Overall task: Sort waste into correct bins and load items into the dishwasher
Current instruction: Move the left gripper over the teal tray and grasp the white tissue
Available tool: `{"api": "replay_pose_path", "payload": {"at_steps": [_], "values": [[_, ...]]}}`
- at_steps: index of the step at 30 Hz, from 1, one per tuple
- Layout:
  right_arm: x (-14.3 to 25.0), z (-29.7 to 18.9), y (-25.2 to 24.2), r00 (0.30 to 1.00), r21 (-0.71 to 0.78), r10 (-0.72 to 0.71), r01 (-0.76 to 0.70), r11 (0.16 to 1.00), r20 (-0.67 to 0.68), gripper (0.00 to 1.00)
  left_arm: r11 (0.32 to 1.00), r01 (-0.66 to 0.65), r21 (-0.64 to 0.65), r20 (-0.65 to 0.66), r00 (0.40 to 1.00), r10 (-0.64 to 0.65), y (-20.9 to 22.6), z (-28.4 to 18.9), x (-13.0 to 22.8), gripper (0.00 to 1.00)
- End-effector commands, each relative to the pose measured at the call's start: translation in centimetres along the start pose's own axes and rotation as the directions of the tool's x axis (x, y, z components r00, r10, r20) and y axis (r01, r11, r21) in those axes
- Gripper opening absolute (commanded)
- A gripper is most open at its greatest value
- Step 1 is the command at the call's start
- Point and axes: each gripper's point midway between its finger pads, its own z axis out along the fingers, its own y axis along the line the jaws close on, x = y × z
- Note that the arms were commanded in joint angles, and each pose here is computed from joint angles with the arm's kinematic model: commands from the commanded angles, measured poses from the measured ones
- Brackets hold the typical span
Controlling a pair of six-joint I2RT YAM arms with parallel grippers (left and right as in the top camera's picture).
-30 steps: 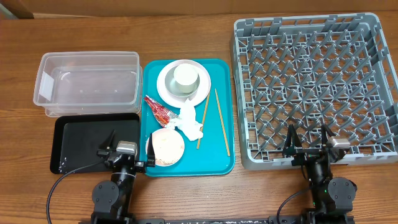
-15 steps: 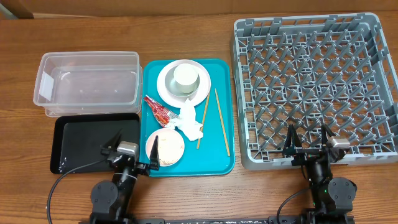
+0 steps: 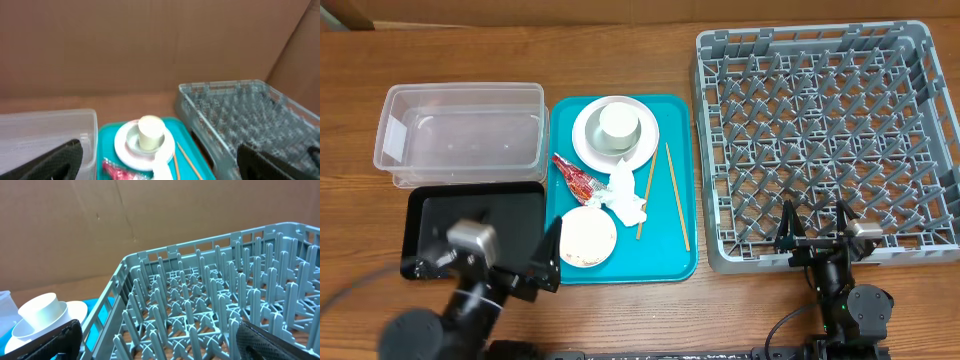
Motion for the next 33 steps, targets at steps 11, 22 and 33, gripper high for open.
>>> {"api": "replay_pose_path", "payload": {"at_steps": [11,22,33], "values": [[0.2,0.0,-0.1,1.000,0.001,-0.008,0.008,1.000,0.004,1.00,0.960,0.276,0.054,-0.620,0.762,-0.184,-3.9,4.4,-3.9,1.00],[0.2,0.0,-0.1,1.000,0.001,-0.008,0.008,1.000,0.004,1.00,0.916,0.376,-0.144,-0.910,0.314,-0.272,-2.5,9.9,6.0,0.04],[0.2,0.0,-0.1,1.000,0.001,-0.008,0.008,1.000,0.004,1.00,0.984,0.111,-0.136,-0.966,0.207,-0.157,-5.4,13.4,12.5,0.04]]}}
